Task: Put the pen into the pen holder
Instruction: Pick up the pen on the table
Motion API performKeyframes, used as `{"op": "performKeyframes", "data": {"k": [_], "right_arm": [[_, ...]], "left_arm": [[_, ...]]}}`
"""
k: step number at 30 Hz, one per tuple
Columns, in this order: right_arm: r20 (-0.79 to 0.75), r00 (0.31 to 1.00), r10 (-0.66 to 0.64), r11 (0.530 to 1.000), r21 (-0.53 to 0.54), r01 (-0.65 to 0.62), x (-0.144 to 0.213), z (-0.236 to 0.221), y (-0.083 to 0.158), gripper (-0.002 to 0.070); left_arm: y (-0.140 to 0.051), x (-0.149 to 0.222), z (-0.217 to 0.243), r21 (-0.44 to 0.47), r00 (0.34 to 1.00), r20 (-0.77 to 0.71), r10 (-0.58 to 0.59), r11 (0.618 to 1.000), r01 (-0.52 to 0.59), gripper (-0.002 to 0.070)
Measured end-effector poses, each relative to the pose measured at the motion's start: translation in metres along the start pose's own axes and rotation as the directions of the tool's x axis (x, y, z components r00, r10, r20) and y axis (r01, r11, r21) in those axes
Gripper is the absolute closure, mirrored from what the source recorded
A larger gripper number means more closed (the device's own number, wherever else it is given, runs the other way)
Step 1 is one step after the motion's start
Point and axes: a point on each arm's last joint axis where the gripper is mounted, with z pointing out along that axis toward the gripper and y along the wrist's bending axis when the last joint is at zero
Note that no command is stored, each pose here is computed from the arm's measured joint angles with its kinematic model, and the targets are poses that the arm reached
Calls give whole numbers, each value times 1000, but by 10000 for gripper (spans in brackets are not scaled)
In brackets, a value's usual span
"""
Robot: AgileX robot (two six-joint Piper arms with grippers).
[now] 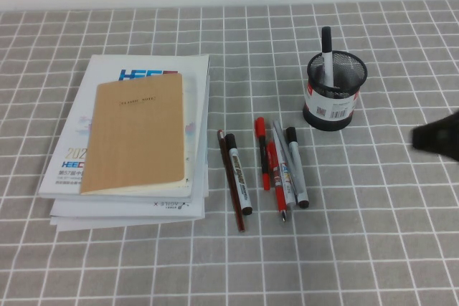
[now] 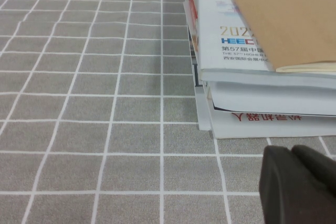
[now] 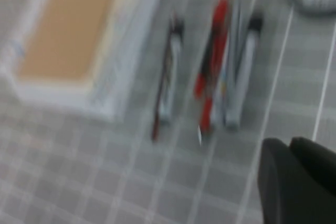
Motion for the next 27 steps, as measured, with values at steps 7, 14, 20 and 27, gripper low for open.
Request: {"op": "performKeyframes", "data": {"k": [7, 14, 20, 27], "right_arm": [[-346, 935, -74, 973, 179, 143, -17, 57, 10, 688], [-461, 884, -74, 950, 236, 203, -39, 103, 25, 688], [-533, 845, -42, 922, 305, 238, -50, 140, 33, 688], [-584, 809, -71, 913, 289, 288, -60, 187, 47, 626]], "left_arm": [[0, 0, 0, 0, 1000, 0, 0, 1000, 0, 680], [0, 0, 0, 0, 1000, 0, 0, 1000, 0, 680], [0, 0, 0, 0, 1000, 0, 0, 1000, 0, 680], [0, 0, 0, 0, 1000, 0, 0, 1000, 0, 680]]}}
